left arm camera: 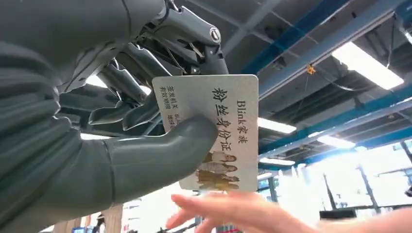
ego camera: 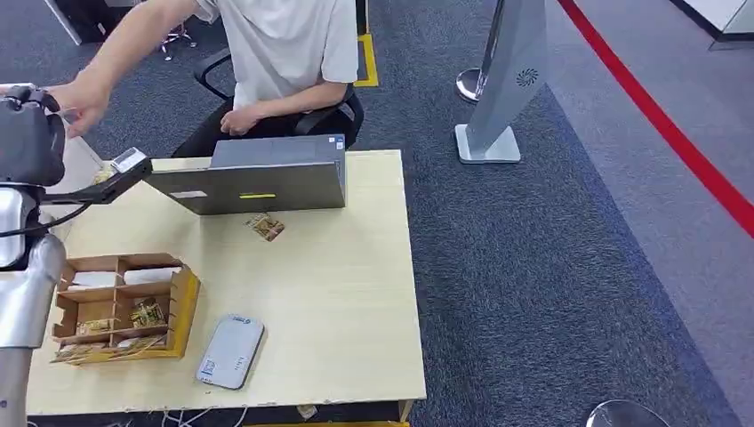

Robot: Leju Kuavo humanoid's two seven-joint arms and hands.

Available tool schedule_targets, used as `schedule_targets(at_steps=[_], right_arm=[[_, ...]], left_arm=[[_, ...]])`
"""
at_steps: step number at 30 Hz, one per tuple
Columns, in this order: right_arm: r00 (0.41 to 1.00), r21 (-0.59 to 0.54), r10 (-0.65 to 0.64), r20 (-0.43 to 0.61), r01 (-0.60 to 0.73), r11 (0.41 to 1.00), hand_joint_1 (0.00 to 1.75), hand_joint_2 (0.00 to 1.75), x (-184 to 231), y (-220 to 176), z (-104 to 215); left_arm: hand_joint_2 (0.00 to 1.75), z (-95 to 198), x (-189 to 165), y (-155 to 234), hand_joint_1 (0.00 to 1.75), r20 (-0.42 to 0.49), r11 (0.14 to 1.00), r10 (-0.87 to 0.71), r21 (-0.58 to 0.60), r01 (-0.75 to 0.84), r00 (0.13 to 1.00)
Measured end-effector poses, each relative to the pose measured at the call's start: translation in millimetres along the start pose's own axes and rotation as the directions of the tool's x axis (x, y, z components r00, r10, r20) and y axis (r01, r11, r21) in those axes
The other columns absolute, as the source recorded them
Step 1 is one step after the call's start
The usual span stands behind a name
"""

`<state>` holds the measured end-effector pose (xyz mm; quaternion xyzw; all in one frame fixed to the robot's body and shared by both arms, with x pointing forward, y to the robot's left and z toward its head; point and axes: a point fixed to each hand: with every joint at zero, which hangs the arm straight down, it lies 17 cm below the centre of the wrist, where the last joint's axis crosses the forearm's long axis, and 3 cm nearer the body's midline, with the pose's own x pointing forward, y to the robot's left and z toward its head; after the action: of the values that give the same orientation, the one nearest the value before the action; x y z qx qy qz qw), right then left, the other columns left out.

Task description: Pass the card to the sensor for recognition and then transmit it.

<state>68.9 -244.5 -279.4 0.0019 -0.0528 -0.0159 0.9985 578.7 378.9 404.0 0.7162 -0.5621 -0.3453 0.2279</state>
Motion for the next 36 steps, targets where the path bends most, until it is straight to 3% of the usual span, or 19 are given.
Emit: schedule_targets(at_steps=[8,9,27,36], right_arm=[[1.0,0.003,0.02,-0.005,-0.02,1.0,0.0,1.75,0,1,0],[1.0,0.001,0.02,-0.008,-0.02,1.0,0.0,1.75,-1,0,0],[1.0,-0.004,0.019,-0.011,-0.019,1.0,0.0,1.75,-1,-1,0],[0.999,-0.02,-0.033,-0.033,0.032,0.999,0.0,1.75,-8,-5,-1]], left_arm=[[1.75,-29,7,-9,1.75,-0.004,0.999,0.001,-0.032,-0.001,1.0],[1.75,-29,7,-10,0.0,-0.005,0.999,0.002,-0.034,-0.002,1.0],[1.75,-16,14,-34,0.0,0.005,0.995,0.037,-0.091,-0.037,0.999],[1.75,77,64,-59,0.0,0.068,0.961,0.192,-0.214,-0.174,0.979]])
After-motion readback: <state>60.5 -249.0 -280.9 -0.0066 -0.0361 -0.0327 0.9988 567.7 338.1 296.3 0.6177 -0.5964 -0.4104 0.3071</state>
